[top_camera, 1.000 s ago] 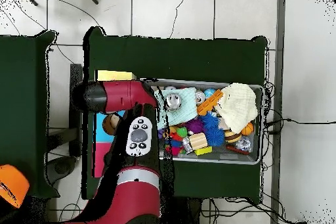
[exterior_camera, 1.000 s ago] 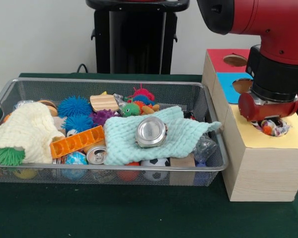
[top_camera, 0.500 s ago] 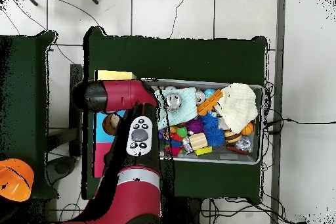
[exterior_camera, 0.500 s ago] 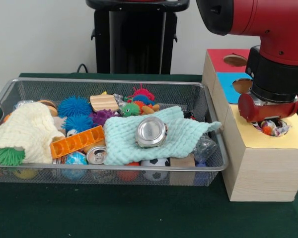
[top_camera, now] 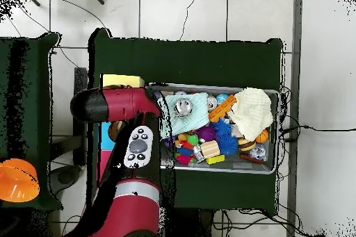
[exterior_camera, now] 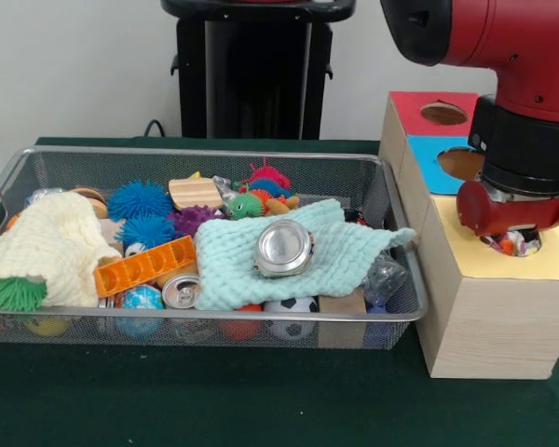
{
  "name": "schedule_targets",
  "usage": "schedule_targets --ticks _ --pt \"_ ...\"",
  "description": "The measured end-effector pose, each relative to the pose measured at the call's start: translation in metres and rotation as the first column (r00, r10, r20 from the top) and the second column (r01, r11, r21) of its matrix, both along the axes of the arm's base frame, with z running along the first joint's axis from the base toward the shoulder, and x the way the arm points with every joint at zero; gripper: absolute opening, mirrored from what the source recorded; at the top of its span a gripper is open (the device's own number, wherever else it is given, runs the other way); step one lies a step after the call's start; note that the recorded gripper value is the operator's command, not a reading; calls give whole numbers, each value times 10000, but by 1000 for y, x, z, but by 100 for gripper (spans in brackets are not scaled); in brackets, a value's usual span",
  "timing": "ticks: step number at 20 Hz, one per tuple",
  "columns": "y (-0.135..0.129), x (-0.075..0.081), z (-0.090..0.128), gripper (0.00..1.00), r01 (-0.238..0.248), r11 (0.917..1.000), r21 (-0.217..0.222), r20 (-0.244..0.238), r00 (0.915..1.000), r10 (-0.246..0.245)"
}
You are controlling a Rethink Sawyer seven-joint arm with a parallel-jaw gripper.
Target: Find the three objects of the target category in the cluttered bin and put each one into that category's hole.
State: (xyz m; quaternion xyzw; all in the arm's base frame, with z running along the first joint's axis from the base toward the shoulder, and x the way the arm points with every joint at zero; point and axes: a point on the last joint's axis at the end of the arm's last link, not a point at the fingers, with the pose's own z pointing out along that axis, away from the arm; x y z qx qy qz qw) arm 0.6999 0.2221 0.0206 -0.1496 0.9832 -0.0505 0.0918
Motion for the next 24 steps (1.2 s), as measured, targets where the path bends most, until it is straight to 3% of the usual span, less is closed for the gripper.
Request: schedule_targets --ticks 2,24 --pt "0 -1 1 100 82 9999 -91 176 9998 -80" --pt "-6 0 0 100 383 9991 194 80 9992 -384"
